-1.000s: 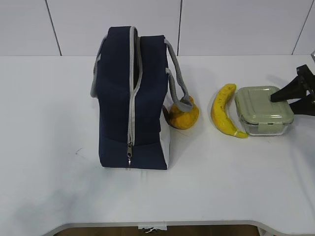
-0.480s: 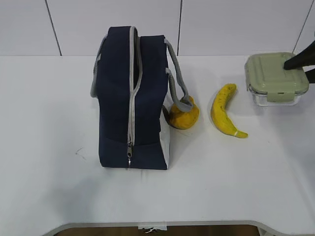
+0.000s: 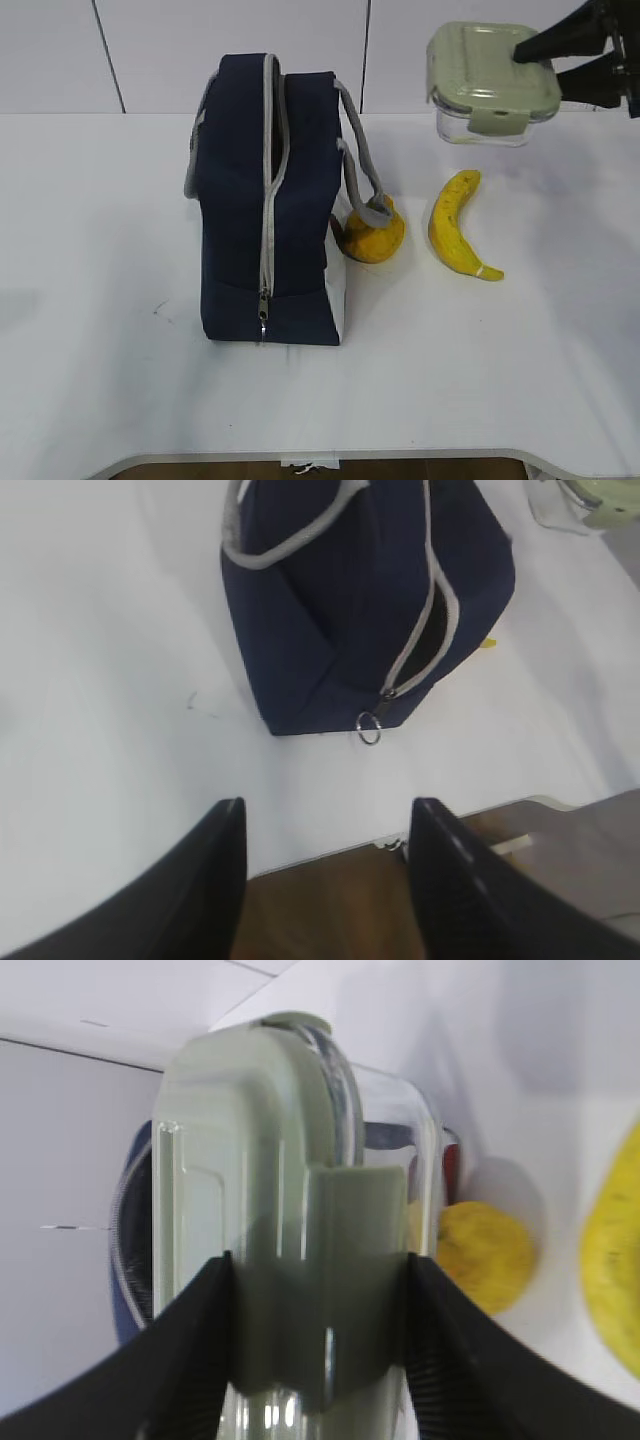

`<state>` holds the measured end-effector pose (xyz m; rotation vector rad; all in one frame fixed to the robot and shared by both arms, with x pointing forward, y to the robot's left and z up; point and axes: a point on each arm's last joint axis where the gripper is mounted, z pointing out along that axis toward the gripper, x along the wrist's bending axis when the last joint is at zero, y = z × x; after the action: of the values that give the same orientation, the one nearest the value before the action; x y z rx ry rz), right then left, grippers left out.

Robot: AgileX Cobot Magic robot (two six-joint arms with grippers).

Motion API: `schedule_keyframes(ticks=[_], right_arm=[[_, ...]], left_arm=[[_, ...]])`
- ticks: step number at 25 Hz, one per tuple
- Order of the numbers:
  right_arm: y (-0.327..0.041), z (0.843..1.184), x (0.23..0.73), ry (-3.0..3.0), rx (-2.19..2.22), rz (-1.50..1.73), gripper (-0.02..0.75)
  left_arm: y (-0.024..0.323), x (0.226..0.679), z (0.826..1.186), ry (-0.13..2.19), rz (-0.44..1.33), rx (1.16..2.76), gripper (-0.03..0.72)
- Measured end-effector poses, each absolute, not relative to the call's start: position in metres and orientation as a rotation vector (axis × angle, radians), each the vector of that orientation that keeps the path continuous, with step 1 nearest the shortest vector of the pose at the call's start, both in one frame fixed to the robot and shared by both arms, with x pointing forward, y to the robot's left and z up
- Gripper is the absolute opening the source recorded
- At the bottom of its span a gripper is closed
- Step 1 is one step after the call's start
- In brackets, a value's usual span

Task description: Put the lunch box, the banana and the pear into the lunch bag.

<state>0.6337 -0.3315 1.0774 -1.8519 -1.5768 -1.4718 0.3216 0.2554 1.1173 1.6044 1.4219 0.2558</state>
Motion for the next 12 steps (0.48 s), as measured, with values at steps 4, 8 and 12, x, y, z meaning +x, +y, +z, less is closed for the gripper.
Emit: schedule_keyframes(ticks=[4,8,12], right_arm=[[-0.312,1.082,0.636,-1.55,-1.783,-1.502,0.375],[-0.289,1.086,0.638,-1.535,-1.711,-1.517,0.375],[-0.265,1.087,0.637,-1.561,-1.647,-1.496,0.375]], left_arm=[[0.247,0.354,1.115,1.426,0.098,1.613,0.416],[0.238,0.388,1.108,1.386,-0.047,1.614,0.419],[0.233,0.42,1.104,1.363,-0.119,1.609,0.419]])
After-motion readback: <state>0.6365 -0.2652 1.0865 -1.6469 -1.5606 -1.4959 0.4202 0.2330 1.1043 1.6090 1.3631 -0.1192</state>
